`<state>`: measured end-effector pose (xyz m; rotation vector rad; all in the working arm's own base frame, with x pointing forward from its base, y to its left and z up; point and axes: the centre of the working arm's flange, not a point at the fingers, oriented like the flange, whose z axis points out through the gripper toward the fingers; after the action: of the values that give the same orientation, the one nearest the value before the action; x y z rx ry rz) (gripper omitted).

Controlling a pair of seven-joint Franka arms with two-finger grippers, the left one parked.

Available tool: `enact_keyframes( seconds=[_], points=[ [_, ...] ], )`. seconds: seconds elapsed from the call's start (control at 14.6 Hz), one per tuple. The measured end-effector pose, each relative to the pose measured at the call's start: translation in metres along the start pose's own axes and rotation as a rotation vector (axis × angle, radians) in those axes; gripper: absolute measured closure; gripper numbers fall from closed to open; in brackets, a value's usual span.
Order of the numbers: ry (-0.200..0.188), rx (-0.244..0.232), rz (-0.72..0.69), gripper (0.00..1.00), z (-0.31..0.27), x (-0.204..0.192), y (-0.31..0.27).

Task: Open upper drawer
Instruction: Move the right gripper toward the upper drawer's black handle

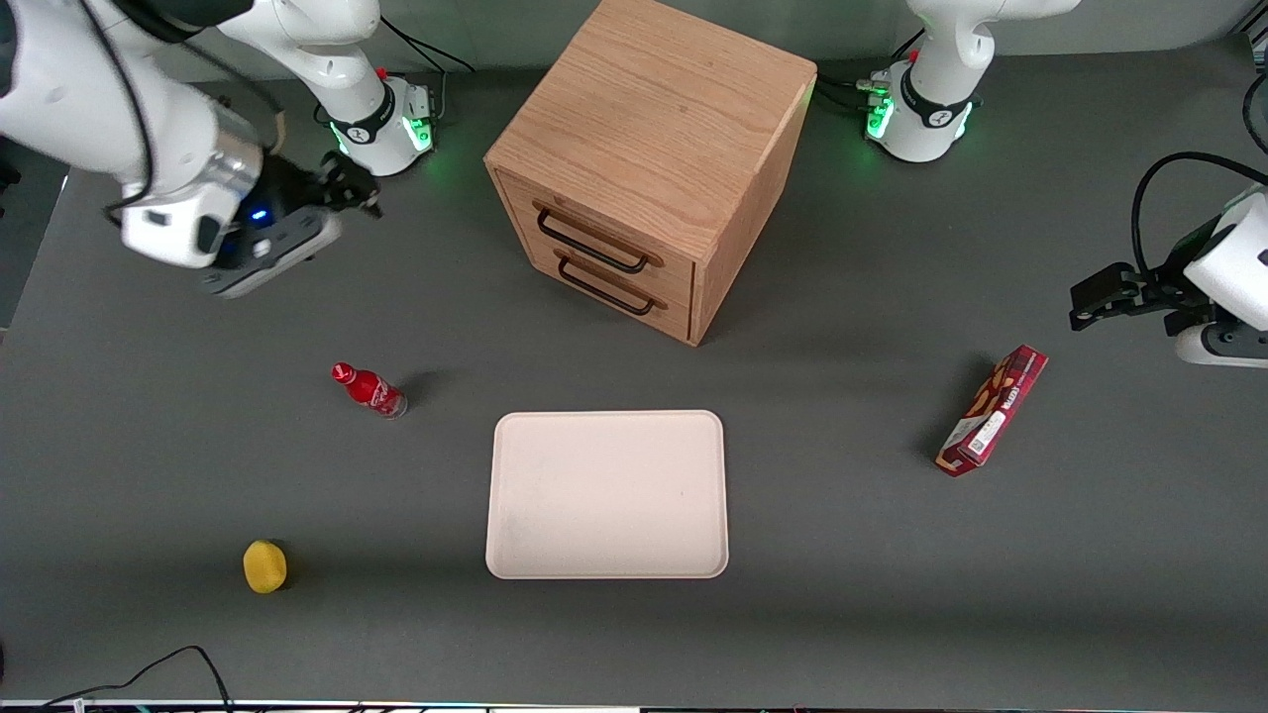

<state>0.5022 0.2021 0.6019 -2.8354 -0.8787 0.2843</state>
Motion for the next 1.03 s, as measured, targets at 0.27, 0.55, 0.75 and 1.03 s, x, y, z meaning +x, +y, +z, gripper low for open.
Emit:
enact_keyframes(
  seconds=[0.27, 0.55, 0.75, 1.03],
  points=[
    [0.017, 0.062, -0.338, 0.0, 0.007, 0.01, -0.027],
    [0.051, 0.069, -0.404, 0.0, 0.021, 0.032, -0.047],
    [0.06, 0.086, -0.4, 0.0, 0.044, 0.056, -0.061],
    [0.059, 0.114, -0.374, 0.0, 0.077, 0.084, -0.074]
  ],
)
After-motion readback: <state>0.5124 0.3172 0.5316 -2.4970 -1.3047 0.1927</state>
